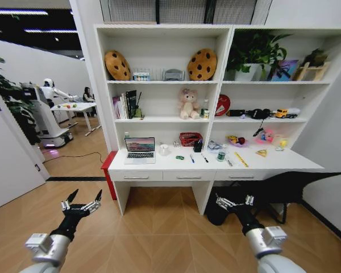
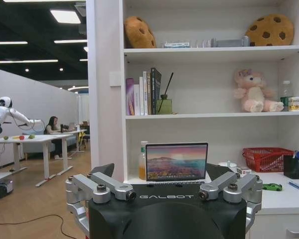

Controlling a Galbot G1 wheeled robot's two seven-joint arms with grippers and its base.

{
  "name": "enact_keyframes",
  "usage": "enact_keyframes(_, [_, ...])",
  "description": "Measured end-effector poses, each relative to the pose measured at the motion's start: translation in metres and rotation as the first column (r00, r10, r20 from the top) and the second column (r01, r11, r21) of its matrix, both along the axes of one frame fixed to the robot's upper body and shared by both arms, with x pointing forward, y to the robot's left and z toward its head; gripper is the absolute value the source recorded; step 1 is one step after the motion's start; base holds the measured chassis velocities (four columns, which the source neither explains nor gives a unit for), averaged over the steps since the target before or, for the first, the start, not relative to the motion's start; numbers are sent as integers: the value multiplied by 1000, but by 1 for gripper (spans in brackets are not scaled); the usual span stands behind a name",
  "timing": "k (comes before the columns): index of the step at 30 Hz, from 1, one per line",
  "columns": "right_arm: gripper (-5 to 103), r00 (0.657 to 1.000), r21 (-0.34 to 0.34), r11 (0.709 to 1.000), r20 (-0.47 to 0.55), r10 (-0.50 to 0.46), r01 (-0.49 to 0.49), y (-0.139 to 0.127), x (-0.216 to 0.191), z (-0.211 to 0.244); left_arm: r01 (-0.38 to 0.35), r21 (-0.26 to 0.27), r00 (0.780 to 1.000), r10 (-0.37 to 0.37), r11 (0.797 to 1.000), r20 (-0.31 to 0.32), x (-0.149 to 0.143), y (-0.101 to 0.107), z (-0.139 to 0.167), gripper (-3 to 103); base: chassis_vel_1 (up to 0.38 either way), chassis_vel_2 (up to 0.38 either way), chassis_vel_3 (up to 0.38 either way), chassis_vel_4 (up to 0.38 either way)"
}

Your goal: Organize the objects on the table.

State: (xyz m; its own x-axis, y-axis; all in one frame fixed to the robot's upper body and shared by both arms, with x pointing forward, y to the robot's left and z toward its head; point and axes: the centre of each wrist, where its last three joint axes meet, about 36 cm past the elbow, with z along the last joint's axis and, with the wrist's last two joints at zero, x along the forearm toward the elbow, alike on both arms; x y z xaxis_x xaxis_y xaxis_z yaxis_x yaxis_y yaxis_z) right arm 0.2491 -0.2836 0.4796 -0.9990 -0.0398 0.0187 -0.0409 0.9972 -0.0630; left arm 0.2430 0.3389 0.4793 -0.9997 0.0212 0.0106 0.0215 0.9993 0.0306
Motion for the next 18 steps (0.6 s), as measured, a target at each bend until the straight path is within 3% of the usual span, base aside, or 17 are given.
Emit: enact_keyframes(18, [100,1000,9,1000,1,15,-15,-3,10,-7,-21,0,1000,21,1000,6,3,-2,-3,100,0,0,0,0])
